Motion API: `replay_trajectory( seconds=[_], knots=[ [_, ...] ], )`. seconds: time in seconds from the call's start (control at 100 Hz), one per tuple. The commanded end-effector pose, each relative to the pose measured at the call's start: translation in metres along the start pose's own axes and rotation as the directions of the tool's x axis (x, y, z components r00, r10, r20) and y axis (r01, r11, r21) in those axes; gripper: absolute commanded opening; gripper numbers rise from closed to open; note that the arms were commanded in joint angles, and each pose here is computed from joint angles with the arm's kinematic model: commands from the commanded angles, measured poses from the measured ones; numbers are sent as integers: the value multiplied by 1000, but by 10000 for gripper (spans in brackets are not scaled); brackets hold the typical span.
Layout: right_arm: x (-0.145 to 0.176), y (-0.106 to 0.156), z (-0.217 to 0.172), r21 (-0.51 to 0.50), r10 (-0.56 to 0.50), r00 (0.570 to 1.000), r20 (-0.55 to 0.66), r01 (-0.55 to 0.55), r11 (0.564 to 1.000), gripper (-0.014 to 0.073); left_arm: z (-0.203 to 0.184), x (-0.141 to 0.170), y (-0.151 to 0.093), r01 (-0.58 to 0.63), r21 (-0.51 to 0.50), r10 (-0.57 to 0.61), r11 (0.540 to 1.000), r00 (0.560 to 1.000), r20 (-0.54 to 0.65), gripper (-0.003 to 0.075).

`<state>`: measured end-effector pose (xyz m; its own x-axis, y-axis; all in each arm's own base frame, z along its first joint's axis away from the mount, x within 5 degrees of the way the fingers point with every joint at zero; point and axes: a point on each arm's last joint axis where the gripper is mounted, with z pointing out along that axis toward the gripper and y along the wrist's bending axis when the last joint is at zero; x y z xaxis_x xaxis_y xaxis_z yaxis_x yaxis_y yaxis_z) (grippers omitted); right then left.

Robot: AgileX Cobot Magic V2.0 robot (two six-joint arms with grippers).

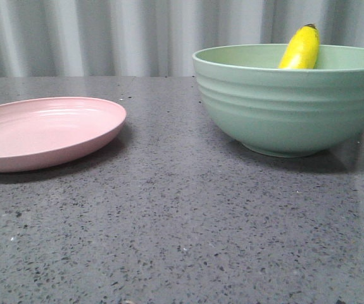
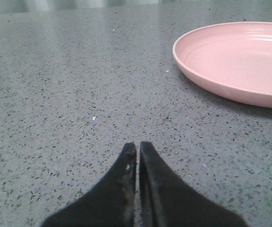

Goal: Transfer banana from pink plate to green bowl

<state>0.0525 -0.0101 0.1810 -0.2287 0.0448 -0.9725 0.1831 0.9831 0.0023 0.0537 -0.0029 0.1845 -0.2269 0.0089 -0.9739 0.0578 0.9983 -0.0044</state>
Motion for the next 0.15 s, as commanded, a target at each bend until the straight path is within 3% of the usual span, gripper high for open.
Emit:
replay_trajectory(
  seconds=[0.0,0.14],
  knots=[
    [4,-1,1,9,-15,999,30,15,1000,-64,-1,-3,0,10,0,-10,1000,997,80,-20],
    [4,-1,1,9,-15,999,30,15,1000,-64,-1,-3,0,10,0,-10,1000,997,80,-20]
  ],
)
